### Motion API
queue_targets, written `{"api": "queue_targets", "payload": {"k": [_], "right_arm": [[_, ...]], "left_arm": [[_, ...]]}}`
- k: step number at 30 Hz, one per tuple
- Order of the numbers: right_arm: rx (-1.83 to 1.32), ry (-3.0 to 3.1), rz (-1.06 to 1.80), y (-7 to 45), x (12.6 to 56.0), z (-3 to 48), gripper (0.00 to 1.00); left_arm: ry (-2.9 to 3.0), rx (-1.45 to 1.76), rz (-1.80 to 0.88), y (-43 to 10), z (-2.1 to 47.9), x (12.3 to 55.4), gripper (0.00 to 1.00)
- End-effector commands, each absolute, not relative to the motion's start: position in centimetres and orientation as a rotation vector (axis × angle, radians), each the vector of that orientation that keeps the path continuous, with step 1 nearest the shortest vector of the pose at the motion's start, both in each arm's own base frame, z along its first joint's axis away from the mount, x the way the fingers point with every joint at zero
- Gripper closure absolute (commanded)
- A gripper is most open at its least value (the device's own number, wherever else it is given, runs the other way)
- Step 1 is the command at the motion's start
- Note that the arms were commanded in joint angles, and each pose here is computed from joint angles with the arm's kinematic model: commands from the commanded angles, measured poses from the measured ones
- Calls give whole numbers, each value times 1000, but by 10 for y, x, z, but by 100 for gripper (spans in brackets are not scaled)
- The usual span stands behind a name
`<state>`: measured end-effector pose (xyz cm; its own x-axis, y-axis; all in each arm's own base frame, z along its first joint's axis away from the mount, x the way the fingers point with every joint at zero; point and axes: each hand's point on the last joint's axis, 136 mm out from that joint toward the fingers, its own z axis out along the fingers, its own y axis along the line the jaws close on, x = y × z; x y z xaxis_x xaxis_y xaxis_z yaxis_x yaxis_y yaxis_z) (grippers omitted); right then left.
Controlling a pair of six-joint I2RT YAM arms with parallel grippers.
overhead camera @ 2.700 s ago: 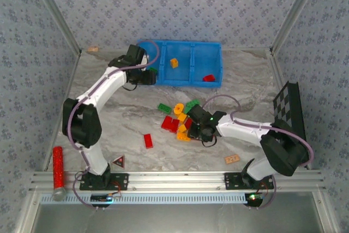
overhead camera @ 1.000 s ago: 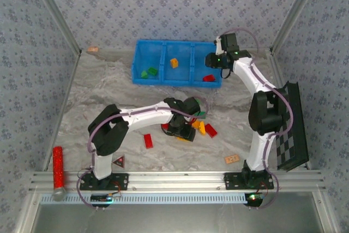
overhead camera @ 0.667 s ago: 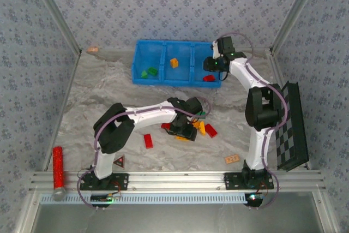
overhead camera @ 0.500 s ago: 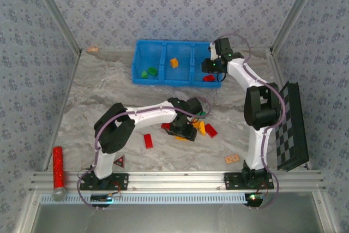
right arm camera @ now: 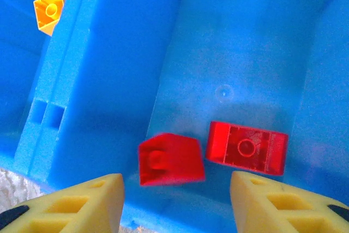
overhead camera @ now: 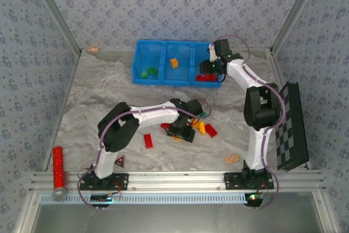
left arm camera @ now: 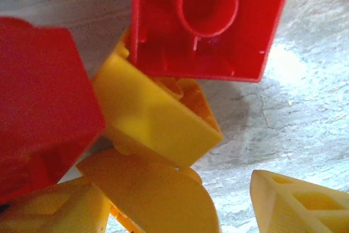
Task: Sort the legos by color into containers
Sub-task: Place the lego in the container, then pick up the lego from the middle-left of the table, then place the lego in the container.
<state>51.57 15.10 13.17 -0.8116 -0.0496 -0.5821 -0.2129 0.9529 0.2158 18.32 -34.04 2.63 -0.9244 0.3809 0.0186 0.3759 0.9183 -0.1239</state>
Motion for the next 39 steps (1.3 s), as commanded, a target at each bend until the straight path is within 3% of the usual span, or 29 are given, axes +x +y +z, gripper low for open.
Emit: {"api": "queue_targets", "payload": {"k": [1,10,15,21,29,39], "right_arm": [[-205,2444,401,156,505,164,46],[-196,2434,441,150,469,186,44],[-162,2483,439,140,431,182,41],[-84,2579,501,132,368,162,39],[-95,2754,568,138,270,99,39],[-90,2819,585,146,231,72,37]], "left_arm": [[-3043,-577,122,-334,29,184,35],[-3060,-535,140,-327,31,184,54],[-3063,-523,199,-327,35,187,65],[-3089,-533,328,-333,61,204,70],[-3225,-502,590,-337,137,272,74],[-3404,-463,811,-340,191,375,75]]}}
